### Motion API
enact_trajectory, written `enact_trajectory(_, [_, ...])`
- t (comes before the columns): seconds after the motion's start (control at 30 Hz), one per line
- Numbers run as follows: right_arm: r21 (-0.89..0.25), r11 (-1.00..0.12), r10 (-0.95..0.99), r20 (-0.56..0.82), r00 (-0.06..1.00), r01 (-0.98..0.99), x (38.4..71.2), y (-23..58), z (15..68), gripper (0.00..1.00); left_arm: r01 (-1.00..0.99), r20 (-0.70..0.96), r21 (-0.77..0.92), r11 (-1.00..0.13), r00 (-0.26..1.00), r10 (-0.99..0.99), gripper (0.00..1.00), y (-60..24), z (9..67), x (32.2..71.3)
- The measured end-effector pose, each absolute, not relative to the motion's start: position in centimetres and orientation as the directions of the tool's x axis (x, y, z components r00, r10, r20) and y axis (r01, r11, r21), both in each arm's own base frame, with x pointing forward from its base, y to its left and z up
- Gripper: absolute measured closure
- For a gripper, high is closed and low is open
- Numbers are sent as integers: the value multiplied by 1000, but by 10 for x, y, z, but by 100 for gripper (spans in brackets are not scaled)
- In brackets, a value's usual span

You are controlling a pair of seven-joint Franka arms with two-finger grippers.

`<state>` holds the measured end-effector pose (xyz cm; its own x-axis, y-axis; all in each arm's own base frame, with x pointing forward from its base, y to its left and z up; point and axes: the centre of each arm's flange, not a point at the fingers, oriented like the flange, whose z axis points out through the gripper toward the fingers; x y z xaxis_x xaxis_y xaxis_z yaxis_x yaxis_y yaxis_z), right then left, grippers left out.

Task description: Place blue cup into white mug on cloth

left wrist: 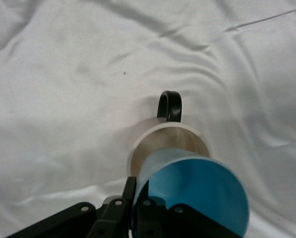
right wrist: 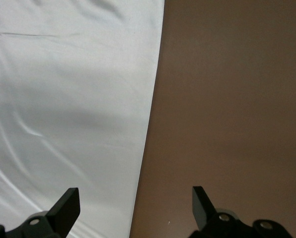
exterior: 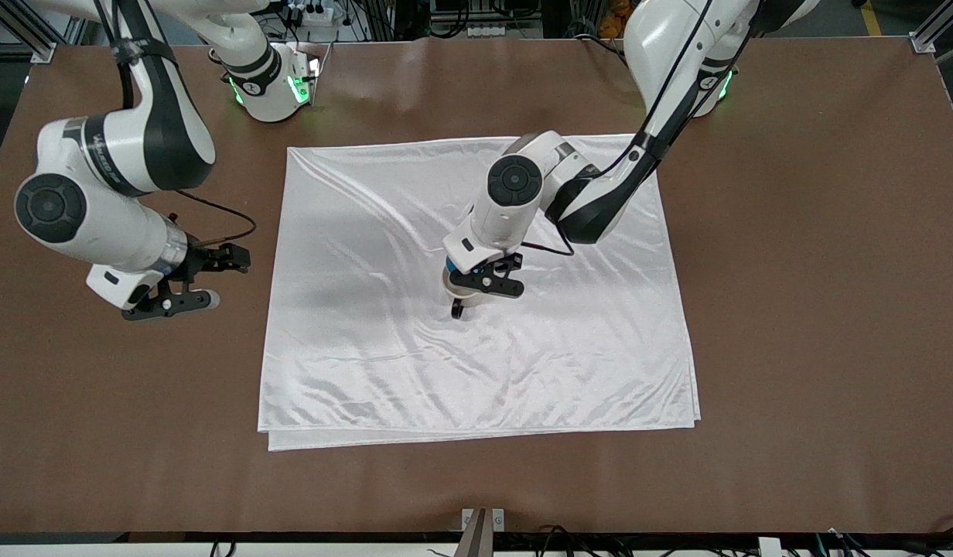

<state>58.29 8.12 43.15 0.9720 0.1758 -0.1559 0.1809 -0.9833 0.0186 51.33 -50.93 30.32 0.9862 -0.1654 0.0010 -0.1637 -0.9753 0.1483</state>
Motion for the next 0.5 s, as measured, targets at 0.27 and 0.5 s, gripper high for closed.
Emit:
enact_trajectory(0.27, [35,-986,155,-152,976,162,560,70,480,0,-138,2,157,-978,990,-140,96,-511,296,514])
enact_trajectory(0.5, [26,-988,148,-151,977,154,549,70,517,0,-129,-2,158,-979,991,-131,96,-516,292,510])
